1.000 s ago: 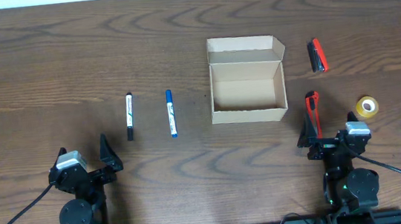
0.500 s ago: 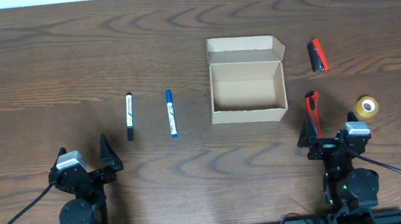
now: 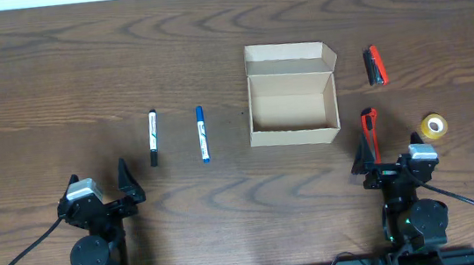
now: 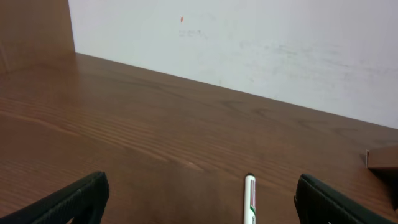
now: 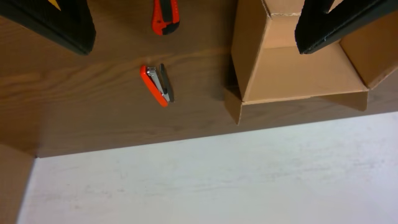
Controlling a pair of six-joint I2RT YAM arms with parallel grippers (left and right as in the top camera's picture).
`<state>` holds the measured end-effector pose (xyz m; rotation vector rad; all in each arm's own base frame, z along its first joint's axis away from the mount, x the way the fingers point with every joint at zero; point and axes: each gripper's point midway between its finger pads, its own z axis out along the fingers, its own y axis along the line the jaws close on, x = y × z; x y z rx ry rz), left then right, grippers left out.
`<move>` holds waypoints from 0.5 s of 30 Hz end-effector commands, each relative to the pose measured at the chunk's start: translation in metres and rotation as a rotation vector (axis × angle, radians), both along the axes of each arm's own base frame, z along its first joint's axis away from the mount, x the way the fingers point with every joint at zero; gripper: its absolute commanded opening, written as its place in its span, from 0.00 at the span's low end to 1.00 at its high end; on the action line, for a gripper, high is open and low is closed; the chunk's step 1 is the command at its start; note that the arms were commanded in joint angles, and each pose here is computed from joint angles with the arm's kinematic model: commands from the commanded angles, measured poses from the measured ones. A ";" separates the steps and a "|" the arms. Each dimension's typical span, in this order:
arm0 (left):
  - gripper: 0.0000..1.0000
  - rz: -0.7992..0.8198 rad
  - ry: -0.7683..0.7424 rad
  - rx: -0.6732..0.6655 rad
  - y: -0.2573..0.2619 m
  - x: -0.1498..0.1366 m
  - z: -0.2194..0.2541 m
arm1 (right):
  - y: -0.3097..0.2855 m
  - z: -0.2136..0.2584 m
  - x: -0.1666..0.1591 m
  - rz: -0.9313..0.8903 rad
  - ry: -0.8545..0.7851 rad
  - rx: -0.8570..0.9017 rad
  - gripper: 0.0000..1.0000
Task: Pack container
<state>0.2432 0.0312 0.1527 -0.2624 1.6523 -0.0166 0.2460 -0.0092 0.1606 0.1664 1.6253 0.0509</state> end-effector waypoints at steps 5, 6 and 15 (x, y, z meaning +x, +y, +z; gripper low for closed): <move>0.95 -0.003 0.059 -0.003 0.000 -0.002 -0.017 | -0.002 -0.001 0.000 -0.006 -0.001 0.000 0.99; 0.95 -0.003 0.059 -0.003 0.000 -0.002 -0.017 | -0.002 -0.001 0.000 -0.005 -0.001 0.000 0.99; 0.95 -0.003 0.059 -0.003 0.000 -0.002 -0.017 | 0.036 0.022 -0.007 0.218 -0.017 -0.015 0.99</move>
